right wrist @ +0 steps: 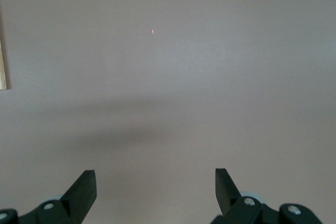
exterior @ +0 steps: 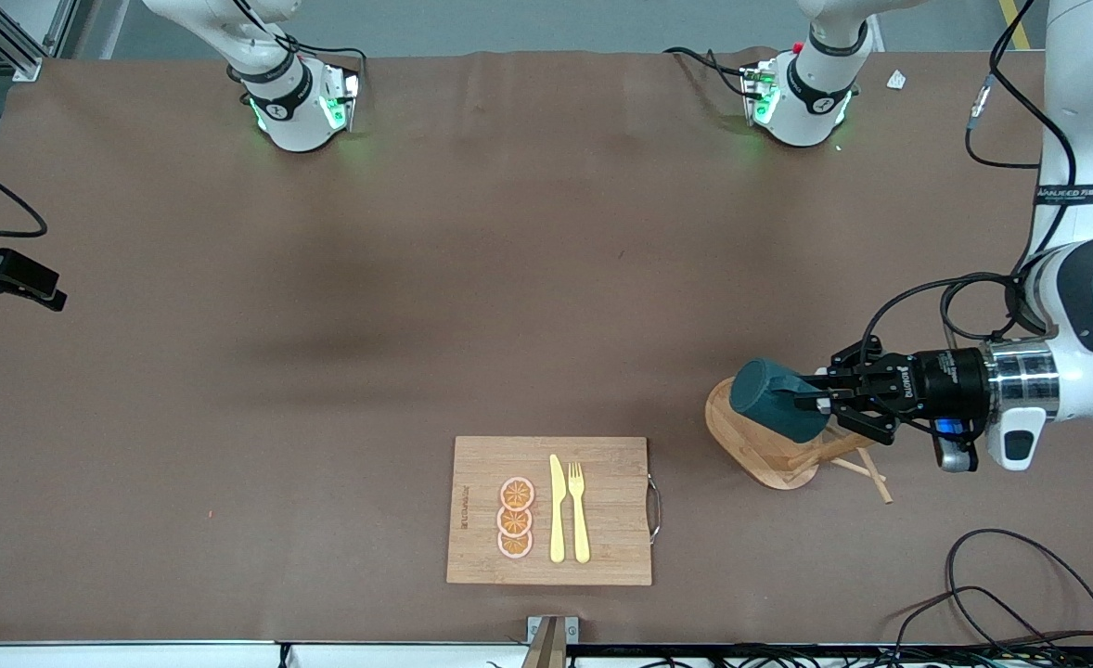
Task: Pass cup and hang on rack
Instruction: 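Tilt the mug and hook its handle onto a rack peg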
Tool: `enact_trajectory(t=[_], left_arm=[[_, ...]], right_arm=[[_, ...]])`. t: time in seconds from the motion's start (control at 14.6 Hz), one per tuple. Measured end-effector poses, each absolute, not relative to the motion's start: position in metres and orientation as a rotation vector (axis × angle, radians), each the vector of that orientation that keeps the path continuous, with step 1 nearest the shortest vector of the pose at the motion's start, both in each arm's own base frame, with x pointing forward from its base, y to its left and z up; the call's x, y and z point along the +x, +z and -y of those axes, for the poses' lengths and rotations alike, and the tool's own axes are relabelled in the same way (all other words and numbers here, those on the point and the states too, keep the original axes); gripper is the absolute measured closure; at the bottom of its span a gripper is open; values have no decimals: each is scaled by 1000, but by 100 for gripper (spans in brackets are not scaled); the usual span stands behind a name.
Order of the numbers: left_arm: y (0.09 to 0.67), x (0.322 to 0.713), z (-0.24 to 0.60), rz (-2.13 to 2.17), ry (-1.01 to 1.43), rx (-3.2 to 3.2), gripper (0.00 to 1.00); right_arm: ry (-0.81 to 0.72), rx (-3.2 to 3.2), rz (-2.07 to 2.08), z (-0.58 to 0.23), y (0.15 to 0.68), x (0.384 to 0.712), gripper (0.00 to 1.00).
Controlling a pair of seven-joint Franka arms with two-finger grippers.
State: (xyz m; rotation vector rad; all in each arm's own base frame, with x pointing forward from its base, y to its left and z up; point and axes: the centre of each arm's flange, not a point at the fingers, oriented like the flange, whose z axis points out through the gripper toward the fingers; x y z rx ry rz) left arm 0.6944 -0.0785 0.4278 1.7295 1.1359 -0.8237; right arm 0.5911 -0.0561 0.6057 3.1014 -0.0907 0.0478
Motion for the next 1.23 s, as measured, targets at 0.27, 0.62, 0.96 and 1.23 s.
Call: enact_trajectory(t=[0.27, 0.62, 0.96, 1.23], left_arm=[[418, 695, 71, -1155, -833, 1717, 80], [402, 697, 60, -1176, -832, 1706, 80], [384, 701, 47, -1211, -821, 1685, 80], [370, 704, 36, -1236, -825, 1665, 80]], right_arm=[[48, 3101, 91, 56, 606, 591, 0], [48, 3101, 91, 56, 606, 591, 0], [48, 3101, 91, 56, 606, 591, 0], [48, 3101, 91, 56, 606, 591, 0]])
